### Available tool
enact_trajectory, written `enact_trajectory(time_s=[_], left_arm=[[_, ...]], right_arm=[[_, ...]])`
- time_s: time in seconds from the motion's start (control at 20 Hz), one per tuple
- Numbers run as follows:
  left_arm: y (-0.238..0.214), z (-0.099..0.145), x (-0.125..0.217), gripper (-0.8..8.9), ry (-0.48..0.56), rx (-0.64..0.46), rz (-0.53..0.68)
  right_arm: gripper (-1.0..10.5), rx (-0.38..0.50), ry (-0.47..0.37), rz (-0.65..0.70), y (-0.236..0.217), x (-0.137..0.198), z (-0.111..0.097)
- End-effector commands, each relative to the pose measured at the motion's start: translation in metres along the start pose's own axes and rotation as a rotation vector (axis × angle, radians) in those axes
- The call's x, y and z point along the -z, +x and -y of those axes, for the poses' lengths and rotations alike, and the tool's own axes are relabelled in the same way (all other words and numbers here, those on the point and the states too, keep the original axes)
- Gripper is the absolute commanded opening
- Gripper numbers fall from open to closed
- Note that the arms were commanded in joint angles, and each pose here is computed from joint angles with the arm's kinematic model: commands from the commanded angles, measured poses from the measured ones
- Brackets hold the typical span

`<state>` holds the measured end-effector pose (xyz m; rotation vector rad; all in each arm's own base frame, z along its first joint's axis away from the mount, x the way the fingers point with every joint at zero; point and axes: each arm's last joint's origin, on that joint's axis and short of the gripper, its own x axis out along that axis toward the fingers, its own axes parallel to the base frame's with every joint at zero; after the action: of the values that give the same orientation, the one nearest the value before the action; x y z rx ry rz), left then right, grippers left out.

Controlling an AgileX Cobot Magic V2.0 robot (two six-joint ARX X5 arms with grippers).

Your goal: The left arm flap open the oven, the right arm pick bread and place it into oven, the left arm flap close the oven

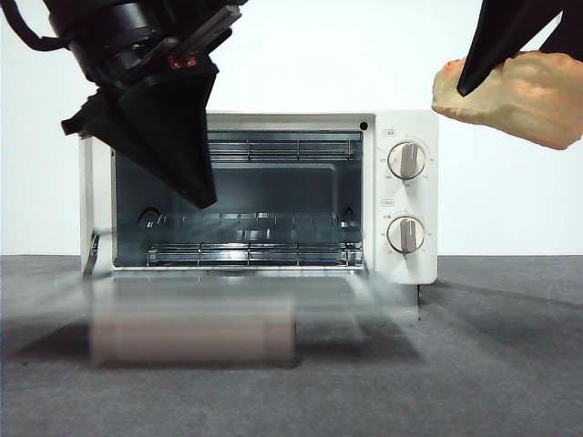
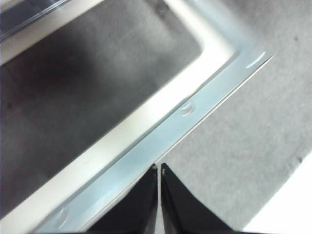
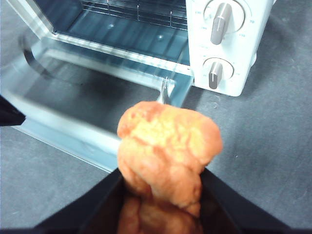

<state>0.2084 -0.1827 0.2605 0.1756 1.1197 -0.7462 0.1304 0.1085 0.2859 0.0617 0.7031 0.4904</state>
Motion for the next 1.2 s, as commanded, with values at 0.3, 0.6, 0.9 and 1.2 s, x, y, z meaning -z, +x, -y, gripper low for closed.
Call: enact_trajectory(time_s=[0.3,0.6,0.9,1.2], left_arm=[[-0.008,-0.003,-0.001,0.16,-0.018,-0.011,0.02],[-0.065,-0.014,0.015,0.16,-0.063,-0.045,0.185],[-0.099,-0.03,0.068,0.15,-0.148,-0.153,0.289],[-0.103,-0.034,0.126,0.15,-0.22,-0.198,0.31]], right_arm=[[1.9,-0.02,-0.009,0.023,-0.003,-0.006,-0.004],[1.9,-0.056,-0.001,0.031,0.001,-0.009,-0.006],[1.9,-0.149,0.019,0.016,0.03,-0.018,-0.017],[1.9,-0.173,-0.015,-0.082,0.076,-0.041,-0.045]])
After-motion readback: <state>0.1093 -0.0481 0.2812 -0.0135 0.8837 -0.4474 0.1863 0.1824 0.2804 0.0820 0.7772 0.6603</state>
